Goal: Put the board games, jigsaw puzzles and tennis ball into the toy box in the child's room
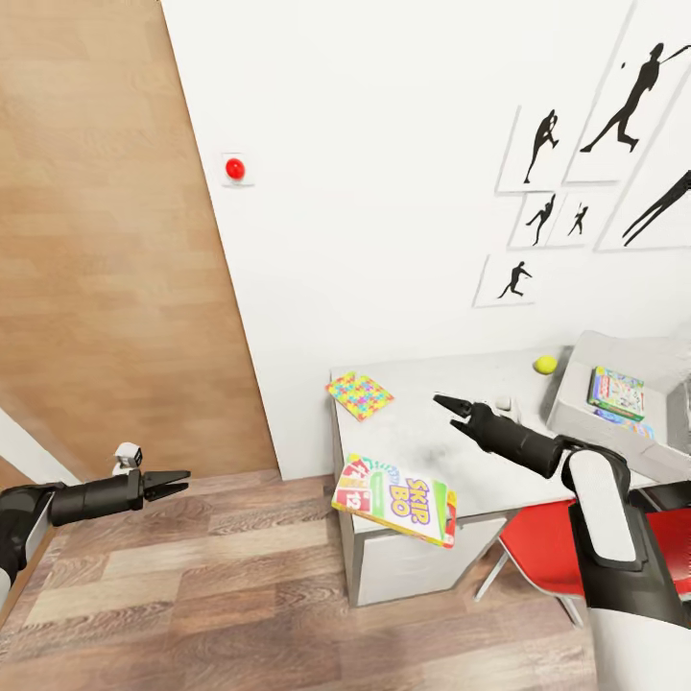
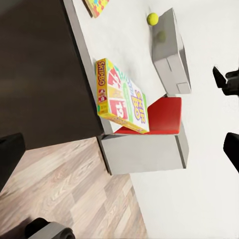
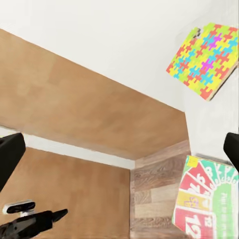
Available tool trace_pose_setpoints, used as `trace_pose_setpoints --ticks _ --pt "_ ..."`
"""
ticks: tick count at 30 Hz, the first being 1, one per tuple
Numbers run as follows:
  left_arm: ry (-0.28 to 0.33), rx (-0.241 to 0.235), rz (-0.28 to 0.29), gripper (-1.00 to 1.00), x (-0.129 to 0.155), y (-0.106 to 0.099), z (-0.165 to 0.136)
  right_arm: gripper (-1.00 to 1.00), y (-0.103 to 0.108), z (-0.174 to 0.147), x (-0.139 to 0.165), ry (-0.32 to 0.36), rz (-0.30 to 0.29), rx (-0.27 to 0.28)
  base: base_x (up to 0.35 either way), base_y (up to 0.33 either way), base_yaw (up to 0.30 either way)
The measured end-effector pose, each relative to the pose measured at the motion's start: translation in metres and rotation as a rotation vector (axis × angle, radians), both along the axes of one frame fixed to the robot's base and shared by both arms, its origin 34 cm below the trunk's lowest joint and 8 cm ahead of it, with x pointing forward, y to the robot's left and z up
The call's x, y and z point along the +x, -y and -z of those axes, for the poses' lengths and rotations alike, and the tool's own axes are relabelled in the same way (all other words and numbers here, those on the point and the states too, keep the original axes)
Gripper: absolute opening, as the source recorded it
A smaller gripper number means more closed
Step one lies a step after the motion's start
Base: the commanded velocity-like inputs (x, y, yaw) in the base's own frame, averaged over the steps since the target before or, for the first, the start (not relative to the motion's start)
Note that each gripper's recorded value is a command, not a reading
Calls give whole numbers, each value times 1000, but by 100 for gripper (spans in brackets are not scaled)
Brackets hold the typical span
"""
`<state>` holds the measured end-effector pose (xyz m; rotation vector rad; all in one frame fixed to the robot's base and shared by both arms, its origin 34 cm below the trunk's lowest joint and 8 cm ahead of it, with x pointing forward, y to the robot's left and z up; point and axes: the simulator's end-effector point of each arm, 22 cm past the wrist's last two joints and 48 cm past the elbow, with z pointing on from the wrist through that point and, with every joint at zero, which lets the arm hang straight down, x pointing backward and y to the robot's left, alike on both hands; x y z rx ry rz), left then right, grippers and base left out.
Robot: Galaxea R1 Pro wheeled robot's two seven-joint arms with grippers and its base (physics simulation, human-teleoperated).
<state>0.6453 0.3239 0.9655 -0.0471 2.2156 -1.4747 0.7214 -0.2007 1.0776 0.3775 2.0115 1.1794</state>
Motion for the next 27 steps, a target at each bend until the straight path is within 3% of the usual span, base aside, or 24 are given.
trace_pose_setpoints --ticks 1,5,10,18,27 --pt "1 0 0 100 0 0 -1 100 -7 -1 -13 20 -37 50 0 0 -114" --pt "6 -2 -1 100 0 0 -4 100 -18 -5 -42 55 -103 152 0 -3 -94" --pt "7 12 -9 100 1 -1 -4 100 -20 -10 -62 111 -120 220 0 -103 -33" --pt "-2 62 -33 100 5 -5 2 100 -22 -1 -83 135 -116 247 0 -220 34" --pt "-17 100 -50 100 9 -2 14 100 -28 5 -92 141 -131 204 16 -108 9"
